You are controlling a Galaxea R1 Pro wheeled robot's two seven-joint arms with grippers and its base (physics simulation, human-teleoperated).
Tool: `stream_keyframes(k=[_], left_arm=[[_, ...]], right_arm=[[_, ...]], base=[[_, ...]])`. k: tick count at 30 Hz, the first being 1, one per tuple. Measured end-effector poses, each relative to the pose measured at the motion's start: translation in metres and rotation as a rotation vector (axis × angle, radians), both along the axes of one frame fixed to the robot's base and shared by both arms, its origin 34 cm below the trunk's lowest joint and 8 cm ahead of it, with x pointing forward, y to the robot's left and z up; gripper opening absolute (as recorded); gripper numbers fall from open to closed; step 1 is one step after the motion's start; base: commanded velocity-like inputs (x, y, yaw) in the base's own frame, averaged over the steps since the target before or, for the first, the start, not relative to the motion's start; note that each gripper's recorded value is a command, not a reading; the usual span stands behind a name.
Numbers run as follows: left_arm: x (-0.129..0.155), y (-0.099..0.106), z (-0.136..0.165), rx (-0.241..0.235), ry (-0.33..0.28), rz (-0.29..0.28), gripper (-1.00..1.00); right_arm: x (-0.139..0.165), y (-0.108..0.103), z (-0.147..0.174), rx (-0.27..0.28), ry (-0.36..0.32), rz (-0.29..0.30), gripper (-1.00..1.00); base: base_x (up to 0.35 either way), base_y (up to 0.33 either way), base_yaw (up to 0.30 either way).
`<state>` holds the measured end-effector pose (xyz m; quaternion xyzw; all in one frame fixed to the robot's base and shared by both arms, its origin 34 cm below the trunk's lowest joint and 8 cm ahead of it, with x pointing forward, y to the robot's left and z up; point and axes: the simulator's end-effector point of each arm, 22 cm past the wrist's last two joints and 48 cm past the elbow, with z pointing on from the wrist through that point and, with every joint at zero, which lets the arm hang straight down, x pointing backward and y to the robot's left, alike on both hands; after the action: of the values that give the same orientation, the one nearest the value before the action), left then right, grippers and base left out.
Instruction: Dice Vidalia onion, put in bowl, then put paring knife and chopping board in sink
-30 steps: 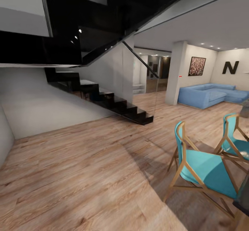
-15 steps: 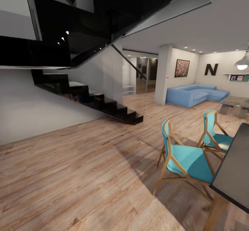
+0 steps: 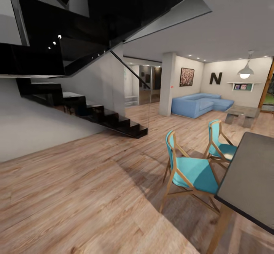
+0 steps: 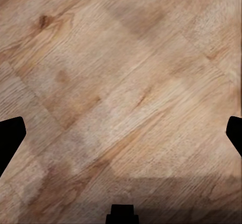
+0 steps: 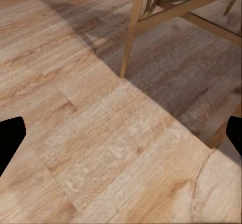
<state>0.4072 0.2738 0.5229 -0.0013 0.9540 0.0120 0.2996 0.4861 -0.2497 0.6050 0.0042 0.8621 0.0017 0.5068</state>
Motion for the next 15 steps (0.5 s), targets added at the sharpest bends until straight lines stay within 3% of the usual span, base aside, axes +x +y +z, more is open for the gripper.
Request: stream_keyframes(k=[15], left_arm=[[0.0023, 0.0001, 0.0025, 0.0, -0.009, 0.0, 1.0]], right_arm=[[0.003, 0.0, 0.0048, -0.001, -0.014, 0.001, 1.0]], base=[[0.0, 0.0, -0.193]])
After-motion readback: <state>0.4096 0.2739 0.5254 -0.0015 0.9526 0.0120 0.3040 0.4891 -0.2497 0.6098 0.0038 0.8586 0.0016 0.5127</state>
